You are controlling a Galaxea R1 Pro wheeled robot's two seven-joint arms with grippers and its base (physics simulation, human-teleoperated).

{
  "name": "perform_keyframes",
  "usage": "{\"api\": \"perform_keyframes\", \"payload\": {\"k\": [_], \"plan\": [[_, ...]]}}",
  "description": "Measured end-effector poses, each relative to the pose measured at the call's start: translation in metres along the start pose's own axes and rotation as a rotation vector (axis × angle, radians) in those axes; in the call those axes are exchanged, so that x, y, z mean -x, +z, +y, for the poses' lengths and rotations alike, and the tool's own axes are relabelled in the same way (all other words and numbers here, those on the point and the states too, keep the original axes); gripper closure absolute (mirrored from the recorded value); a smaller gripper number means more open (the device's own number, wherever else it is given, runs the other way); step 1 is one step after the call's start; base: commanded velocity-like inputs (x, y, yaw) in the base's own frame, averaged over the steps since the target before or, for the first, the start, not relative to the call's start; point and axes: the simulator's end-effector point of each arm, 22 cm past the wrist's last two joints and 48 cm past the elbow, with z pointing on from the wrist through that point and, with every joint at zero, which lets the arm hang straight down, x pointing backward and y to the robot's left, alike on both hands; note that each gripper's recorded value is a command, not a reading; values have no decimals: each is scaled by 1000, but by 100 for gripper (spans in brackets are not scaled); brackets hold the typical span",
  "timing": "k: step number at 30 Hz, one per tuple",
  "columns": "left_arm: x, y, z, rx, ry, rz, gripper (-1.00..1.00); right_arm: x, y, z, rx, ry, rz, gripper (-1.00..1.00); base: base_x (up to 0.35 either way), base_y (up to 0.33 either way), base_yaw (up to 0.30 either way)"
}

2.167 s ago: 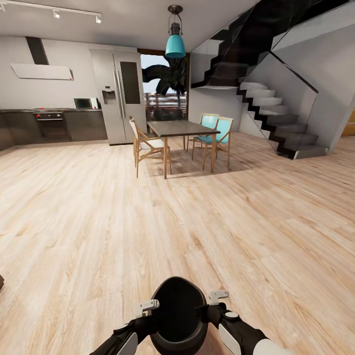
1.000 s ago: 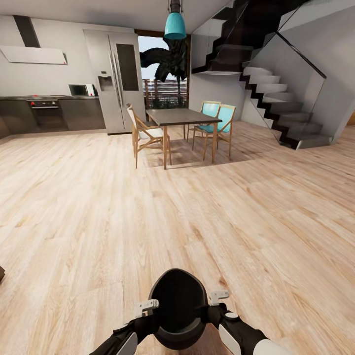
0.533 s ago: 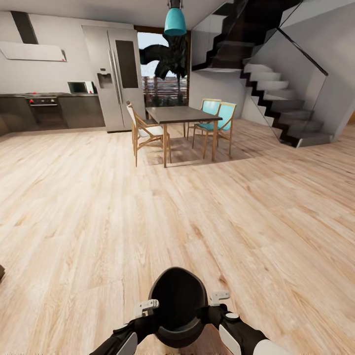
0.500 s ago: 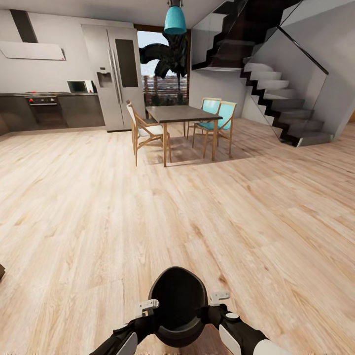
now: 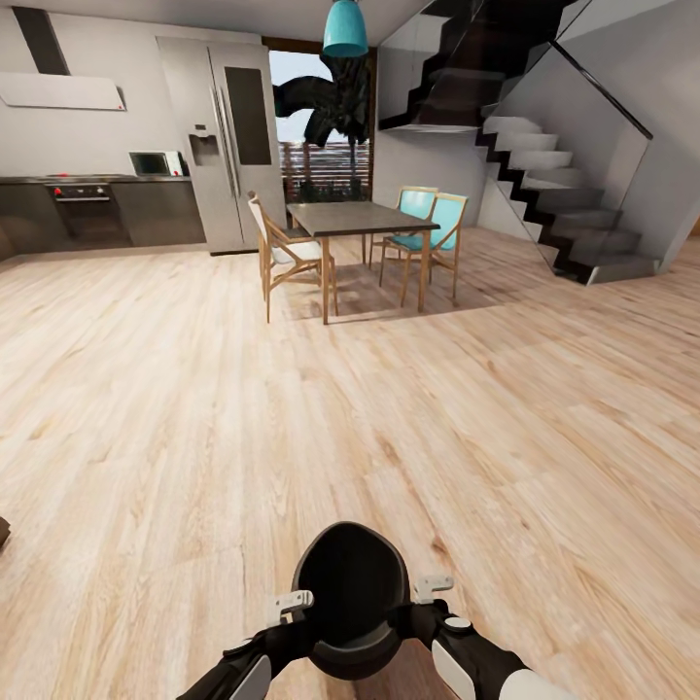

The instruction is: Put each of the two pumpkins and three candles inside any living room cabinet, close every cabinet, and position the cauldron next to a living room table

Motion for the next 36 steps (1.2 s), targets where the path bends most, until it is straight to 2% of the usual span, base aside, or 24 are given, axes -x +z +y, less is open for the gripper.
{"api": "perform_keyframes", "payload": {"k": [14,36], "plan": [[0,0,0,0,1,0,-100,-1,0,-11,-46,4,3,-100,0,0,0],[-4,3,1,-1,-5,10,-100,-6,3,-11,-47,7,14,-100,0,0,0]]}}
